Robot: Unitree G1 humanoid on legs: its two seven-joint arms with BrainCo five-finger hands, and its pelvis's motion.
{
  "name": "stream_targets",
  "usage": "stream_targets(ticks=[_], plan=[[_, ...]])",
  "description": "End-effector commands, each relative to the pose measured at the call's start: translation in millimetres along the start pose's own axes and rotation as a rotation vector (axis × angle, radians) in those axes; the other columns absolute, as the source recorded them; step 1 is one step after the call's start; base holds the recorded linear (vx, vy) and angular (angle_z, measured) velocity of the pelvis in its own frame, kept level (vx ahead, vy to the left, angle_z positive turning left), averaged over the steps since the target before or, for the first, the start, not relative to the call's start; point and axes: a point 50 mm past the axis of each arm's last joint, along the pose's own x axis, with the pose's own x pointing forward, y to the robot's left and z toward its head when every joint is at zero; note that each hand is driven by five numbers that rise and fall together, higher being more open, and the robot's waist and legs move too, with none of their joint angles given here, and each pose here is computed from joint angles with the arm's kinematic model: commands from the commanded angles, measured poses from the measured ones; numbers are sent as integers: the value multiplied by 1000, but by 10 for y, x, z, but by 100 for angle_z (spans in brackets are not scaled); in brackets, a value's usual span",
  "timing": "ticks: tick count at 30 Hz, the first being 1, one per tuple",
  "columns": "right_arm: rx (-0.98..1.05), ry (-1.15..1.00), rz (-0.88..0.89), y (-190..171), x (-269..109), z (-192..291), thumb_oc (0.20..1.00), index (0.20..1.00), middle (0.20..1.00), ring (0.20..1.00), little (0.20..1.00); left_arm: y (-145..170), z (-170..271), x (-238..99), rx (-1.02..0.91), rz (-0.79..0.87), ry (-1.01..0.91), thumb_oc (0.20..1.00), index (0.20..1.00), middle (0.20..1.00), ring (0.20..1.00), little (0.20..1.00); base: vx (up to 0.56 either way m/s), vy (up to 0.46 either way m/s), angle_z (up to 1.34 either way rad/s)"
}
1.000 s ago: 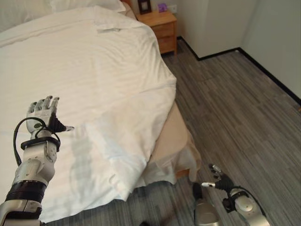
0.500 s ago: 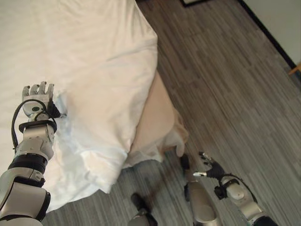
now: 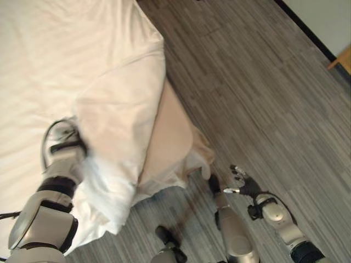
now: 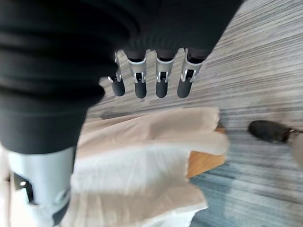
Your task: Making the bed.
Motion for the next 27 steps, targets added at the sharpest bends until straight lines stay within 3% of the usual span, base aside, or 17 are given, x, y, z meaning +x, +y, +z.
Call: stream_targets(ticks=[1, 5, 8, 11, 12, 13, 15, 16, 17, 21, 26, 27], plan=[[29, -52, 29, 130, 2, 93, 1000, 1000, 1000, 1000, 1000, 255, 562, 13, -162, 113, -236, 200, 200, 200, 200, 200, 51, 15, -11], [45, 35, 34, 132, -109, -99, 1000, 1000, 1000, 1000, 1000, 429, 1140, -154, -452, 162, -436, 200, 200, 200, 200, 200, 49, 8, -20], [44, 73, 34, 132, -143, -177, 1000, 1000, 1000, 1000, 1000, 431, 1290, -236, -563, 161, -479, 200, 200, 200, 200, 200, 13, 34, -36], [25, 188, 62, 160, -260, -409, 1000, 1000, 1000, 1000, 1000, 187, 1468, -353, -665, 58, -479, 200, 200, 200, 200, 200, 8, 85, -58], [20, 213, 74, 181, -284, -460, 1000, 1000, 1000, 1000, 1000, 109, 1493, -372, -669, 25, -471, 853, 853, 853, 853, 853, 1, 76, -56], [20, 239, 88, 206, -300, -511, 1000, 1000, 1000, 1000, 1000, 15, 1530, -375, -660, -7, -455, 1000, 1000, 1000, 1000, 1000, -33, 69, -69], [11, 281, 94, 214, -299, -587, 1000, 1000, 1000, 1000, 1000, -232, 1636, -330, -640, -95, -401, 1000, 1000, 1000, 1000, 1000, -94, 52, -98], [19, 332, 95, 239, -305, -676, 1000, 1000, 1000, 1000, 1000, -529, 1732, -349, -647, -224, -333, 1000, 1000, 1000, 1000, 1000, -91, 30, -102], [19, 330, 92, 230, -298, -673, 1000, 1000, 1000, 1000, 1000, -525, 1744, -340, -649, -221, -335, 1000, 1000, 1000, 1000, 1000, -74, 9, -88], [21, 490, 67, 265, -353, -938, 1000, 1000, 1000, 1000, 1000, -1031, 1897, -584, -754, -462, -203, 1000, 1000, 1000, 1000, 1000, 1, 30, -59], [-48, 563, 7, 190, -242, -1000, 1000, 1000, 1000, 1000, 1000, -1245, 2003, -788, -932, -541, -74, 1000, 1000, 1000, 1000, 1000, 34, 11, -28], [-76, 537, -32, 159, -164, -936, 1000, 1000, 1000, 1000, 1000, -1211, 2024, -813, -1107, -504, 2, 1000, 1000, 1000, 1000, 1000, -58, -133, -21]])
